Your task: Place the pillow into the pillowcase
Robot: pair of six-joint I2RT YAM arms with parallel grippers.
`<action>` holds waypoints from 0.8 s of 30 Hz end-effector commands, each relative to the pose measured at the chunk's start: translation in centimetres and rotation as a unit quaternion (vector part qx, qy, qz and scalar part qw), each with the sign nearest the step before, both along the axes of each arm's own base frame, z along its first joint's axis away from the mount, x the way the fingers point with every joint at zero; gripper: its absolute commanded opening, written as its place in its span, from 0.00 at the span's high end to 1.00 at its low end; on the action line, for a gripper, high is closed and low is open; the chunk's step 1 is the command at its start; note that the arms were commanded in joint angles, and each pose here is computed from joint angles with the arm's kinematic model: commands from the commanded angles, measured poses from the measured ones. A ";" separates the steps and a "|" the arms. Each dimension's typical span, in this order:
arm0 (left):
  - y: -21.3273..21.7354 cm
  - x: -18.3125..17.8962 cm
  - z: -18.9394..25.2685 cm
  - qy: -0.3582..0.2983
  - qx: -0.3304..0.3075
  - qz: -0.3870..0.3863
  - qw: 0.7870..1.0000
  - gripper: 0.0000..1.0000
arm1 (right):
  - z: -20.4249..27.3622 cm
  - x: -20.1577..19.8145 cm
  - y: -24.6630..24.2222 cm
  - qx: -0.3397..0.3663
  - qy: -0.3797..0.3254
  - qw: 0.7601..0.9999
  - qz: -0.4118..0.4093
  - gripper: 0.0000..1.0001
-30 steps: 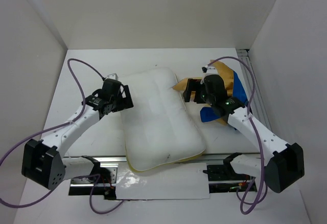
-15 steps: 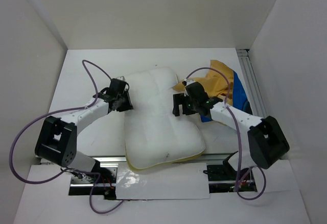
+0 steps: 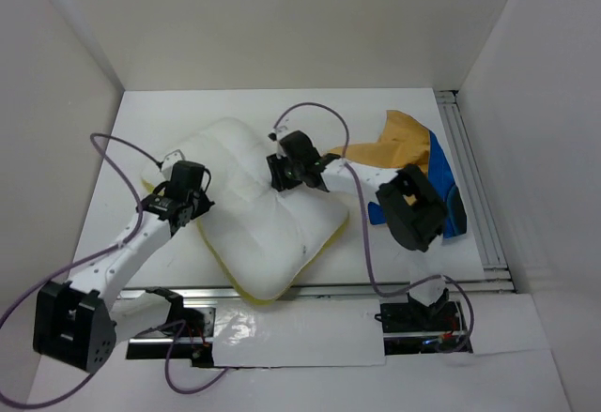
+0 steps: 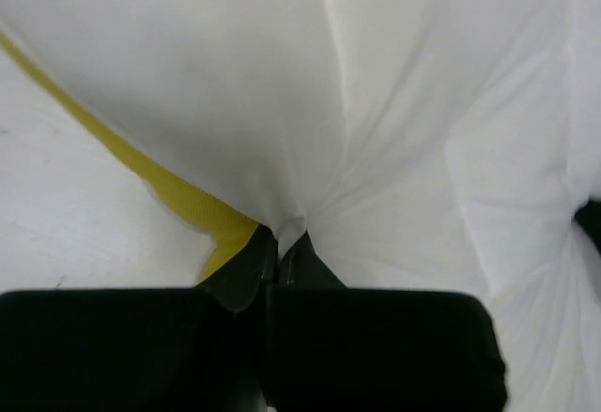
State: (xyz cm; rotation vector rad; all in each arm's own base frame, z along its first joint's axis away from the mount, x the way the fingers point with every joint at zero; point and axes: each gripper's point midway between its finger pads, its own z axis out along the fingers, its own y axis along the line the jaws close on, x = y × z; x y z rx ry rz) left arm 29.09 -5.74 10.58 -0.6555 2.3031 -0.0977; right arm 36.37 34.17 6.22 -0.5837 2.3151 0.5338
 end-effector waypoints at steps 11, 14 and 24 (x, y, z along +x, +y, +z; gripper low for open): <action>2.4 -2.8 4.2 -0.011 0.000 0.092 0.996 0.50 | 12.7 10.8 10.8 0.101 -0.199 0.974 0.027 0.09; 2.6 -2.2 5.1 -0.023 0.004 0.099 0.995 0.39 | 15.3 10.8 6.4 0.097 -0.192 0.976 -0.008 0.01; -5.9 4.1 10.8 -0.104 0.016 -0.126 0.987 0.32 | 16.6 8.4 -20.2 -0.030 -0.107 0.944 -0.311 0.01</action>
